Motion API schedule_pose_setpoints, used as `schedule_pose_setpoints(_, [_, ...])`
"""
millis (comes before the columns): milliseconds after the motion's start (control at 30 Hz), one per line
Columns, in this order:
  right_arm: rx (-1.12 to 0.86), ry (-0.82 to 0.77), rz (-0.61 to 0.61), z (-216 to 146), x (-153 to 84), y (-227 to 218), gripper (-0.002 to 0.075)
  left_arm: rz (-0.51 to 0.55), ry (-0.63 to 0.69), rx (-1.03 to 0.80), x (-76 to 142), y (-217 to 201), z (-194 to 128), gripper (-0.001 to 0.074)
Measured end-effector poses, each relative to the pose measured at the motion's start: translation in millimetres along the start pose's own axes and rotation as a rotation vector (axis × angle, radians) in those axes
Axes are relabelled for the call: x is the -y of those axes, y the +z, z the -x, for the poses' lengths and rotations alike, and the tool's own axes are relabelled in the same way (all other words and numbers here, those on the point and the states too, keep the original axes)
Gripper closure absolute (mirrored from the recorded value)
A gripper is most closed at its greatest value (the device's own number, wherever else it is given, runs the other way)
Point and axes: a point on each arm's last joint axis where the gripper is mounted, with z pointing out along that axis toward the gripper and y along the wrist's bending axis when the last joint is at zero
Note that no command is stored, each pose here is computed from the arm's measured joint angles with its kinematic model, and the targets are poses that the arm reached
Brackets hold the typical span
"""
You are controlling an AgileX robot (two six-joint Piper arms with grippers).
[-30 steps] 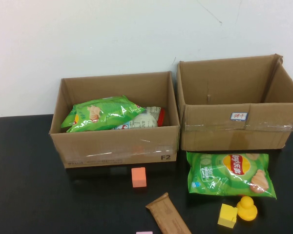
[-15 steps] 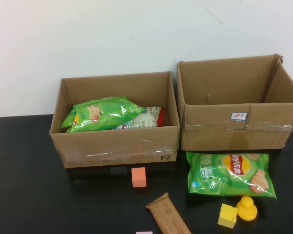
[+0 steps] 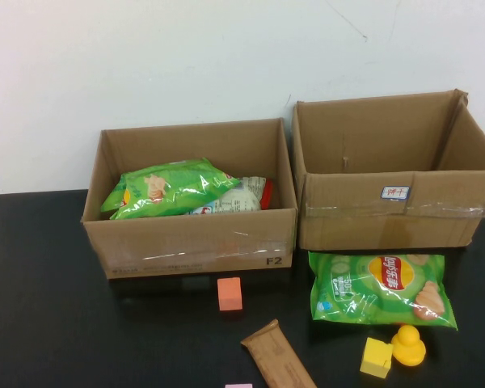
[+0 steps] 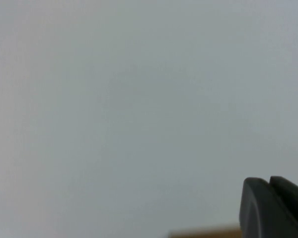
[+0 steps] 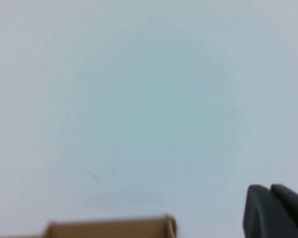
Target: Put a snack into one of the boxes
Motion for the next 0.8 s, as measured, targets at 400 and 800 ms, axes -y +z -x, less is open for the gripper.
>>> schedule_pose_setpoints(400, [-0.65,-0.017,-0.096,-18,6,50,0.0728,0.0,-0.304,-0.75,9,11,-25,0.0736])
schedule_pose_setpoints(800, [-0.882,-0.035,-0.102,-50,6,80,0.0728,-0.004,-0.308,-0.777,10,13,-27,0.0736])
